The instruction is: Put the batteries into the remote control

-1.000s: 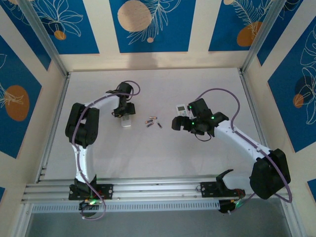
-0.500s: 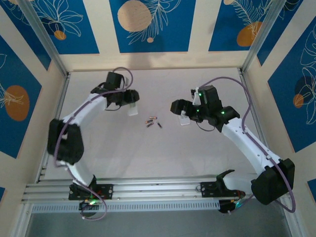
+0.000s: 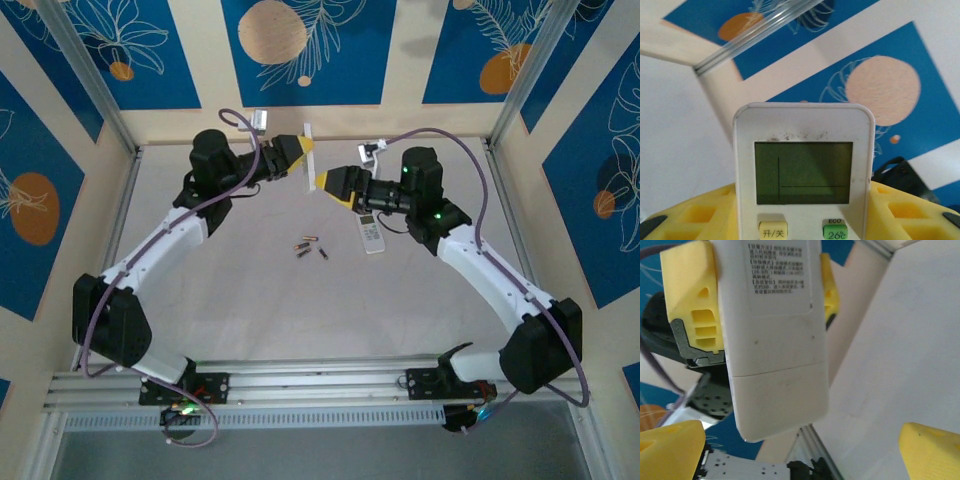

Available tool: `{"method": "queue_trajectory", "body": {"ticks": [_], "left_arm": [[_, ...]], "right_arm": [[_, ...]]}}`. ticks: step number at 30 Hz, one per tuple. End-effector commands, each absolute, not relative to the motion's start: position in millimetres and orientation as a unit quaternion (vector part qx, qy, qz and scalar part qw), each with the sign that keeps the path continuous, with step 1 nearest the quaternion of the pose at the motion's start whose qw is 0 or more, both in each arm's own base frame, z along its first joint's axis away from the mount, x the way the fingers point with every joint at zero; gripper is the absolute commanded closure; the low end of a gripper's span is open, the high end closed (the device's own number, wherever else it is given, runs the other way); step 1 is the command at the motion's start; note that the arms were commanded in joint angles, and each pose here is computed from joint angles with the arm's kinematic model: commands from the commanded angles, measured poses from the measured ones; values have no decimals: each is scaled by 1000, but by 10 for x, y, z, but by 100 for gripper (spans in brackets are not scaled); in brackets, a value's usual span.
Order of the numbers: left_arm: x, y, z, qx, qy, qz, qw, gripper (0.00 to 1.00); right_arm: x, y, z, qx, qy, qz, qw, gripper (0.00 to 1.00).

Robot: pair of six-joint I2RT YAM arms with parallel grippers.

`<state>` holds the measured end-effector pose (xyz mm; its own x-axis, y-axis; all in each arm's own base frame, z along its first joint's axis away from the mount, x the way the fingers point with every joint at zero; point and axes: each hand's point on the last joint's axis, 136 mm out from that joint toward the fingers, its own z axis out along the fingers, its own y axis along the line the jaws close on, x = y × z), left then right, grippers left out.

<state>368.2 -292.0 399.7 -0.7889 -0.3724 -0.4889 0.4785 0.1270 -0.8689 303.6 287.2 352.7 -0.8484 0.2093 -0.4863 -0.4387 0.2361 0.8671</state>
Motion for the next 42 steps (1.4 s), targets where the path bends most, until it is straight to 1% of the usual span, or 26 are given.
{"method": "queue_trajectory", "body": {"ticks": [1,2,3,9,12,13,15,16,18,20,21,23,25,26,28,30,32,37,39,41,42], "left_arm": [[3491,-2975,4397,60,608,-730,307,61],[3459,-2990,4433,63,601,-736,304,61],[3436,-3011,4452,66,598,-739,303,61],[3355,-3077,4517,73,591,-747,297,61],[3358,-3075,4513,69,589,-750,295,62],[3368,-3073,4494,67,590,-748,296,62],[3389,-3073,4433,66,597,-741,301,61],[3398,-3081,4395,66,603,-735,303,57],[3428,-3079,4290,66,625,-713,312,40],[3450,-3056,4145,63,661,-676,320,23],[3464,-3018,4064,60,687,-645,328,18],[3493,-2902,3866,47,741,-574,345,15],[3515,-2773,3688,25,777,-522,351,14],[3516,-2741,3640,19,785,-512,349,14],[3518,-2765,3569,13,791,-514,332,15],[3526,-2857,3515,15,789,-532,306,18],[3555,-2921,3439,11,790,-542,285,24],[3607,-2999,3335,7,790,-551,267,59],[3613,-3009,3319,8,790,-553,264,69],[3608,-3022,3305,12,790,-555,261,76],[3610,-3028,3284,15,791,-554,261,80]], "right_arm": [[2917,2984,3914,-121,692,659,269,1],[2926,3006,3917,-122,689,662,267,1],[2918,3029,3944,-125,684,668,266,5],[2939,3180,3949,-136,671,685,249,40],[2967,3162,3940,-133,672,681,259,53],[2970,3149,3935,-134,673,677,266,56],[2992,3099,3895,-137,680,662,285,57],[3013,3079,3845,-137,685,653,292,57],[3080,3005,3698,-140,703,624,311,60],[3174,2916,3509,-142,733,573,337,63],[3230,2862,3388,-144,754,533,355,63],[3313,2787,3168,-159,791,447,386,64],[3349,2765,3025,-185,814,378,400,64],[3350,2776,2967,-198,822,354,400,64],[3314,2832,2931,-220,823,343,395,64],[3260,2917,2917,-234,817,357,388,64],[3217,2995,2876,-245,816,362,379,63],[3172,3084,2697,-258,827,349,357,63],[3179,3073,2657,-253,832,346,352,63],[3178,3070,2637,-250,835,345,348,62],[3176,3067,2644,-248,836,345,347,60]]}}
